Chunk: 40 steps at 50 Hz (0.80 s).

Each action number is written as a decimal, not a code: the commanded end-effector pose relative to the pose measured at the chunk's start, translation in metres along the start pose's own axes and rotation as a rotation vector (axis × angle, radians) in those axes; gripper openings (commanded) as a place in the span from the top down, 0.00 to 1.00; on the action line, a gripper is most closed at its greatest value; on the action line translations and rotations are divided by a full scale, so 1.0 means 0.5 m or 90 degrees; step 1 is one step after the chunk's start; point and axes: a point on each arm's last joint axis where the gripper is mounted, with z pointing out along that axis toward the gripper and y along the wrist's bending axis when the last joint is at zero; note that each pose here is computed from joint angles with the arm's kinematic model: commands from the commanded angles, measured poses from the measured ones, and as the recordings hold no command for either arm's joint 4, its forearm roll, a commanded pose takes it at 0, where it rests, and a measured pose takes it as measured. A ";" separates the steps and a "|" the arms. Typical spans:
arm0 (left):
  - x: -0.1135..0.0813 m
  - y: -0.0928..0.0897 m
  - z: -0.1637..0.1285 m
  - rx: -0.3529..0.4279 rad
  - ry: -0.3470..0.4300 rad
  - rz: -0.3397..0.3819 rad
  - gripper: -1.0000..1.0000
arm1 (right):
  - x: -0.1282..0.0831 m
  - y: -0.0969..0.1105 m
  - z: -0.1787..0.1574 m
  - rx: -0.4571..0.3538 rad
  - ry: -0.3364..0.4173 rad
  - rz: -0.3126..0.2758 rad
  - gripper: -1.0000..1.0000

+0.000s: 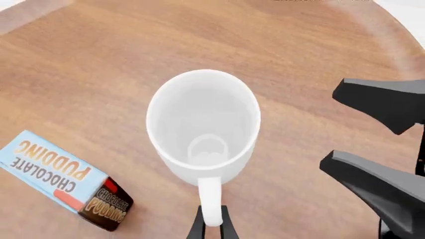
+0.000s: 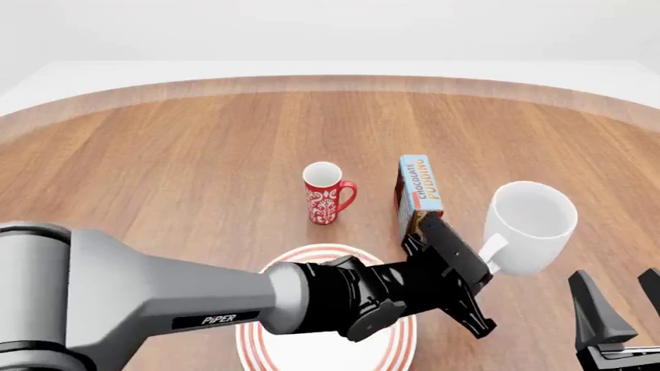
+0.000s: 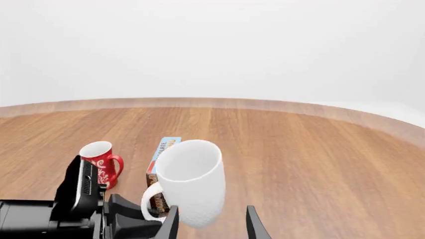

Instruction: Pick up the white mug and put it on the plate, and put the chocolate pudding to the right of the plate.

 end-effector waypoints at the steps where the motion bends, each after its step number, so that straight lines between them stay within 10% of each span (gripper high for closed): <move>1: -0.009 -0.003 -0.035 0.002 -0.016 0.007 1.00 | 0.000 0.000 0.000 0.000 0.000 0.000 0.00; 40: -0.007 -0.001 -0.142 0.000 -0.046 0.003 1.00 | -0.001 -0.001 0.001 0.003 -0.001 -0.011 0.00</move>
